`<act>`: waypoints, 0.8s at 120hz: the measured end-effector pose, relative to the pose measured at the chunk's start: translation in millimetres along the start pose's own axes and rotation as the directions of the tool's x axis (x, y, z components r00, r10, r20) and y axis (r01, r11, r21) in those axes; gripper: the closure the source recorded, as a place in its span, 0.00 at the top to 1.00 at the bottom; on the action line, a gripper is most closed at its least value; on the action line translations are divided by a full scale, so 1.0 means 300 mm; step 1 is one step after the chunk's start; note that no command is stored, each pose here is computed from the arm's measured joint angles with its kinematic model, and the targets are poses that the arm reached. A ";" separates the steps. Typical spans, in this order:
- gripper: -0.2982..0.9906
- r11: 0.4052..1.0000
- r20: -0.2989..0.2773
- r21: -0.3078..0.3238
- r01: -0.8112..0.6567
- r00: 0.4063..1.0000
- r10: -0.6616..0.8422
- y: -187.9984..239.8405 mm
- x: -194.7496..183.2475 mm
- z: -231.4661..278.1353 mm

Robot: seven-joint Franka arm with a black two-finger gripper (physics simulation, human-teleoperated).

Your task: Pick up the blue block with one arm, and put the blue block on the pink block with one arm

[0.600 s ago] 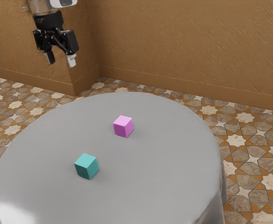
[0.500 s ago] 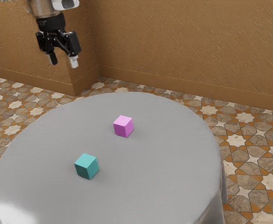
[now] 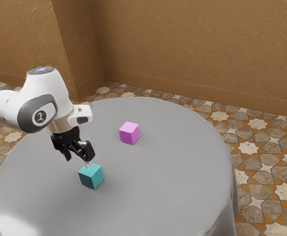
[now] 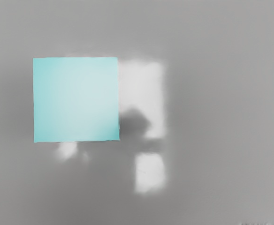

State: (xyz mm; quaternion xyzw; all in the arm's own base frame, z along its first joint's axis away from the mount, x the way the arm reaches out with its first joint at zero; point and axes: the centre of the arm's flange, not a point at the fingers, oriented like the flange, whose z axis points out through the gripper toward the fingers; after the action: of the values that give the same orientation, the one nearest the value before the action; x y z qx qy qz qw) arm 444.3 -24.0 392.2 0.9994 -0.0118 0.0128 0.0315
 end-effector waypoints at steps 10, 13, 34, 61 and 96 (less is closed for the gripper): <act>0.75 1.000 -0.022 0.006 -0.008 1.000 0.008 0.023 -0.026 0.041; 0.75 1.000 -0.025 0.007 -0.007 1.000 0.007 0.025 -0.030 0.048; 0.75 1.000 -0.002 0.013 0.024 1.000 -0.024 0.004 -0.022 0.129; 0.75 0.998 -0.007 0.019 0.055 0.998 -0.055 -0.038 0.016 0.206; 0.75 0.998 -0.054 0.030 0.061 0.997 -0.059 -0.085 0.093 0.249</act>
State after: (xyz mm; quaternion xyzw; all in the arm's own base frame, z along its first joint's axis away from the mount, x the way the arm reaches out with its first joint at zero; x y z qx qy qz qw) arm 474.8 -3.8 316.9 0.9989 0.0192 0.0385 0.0163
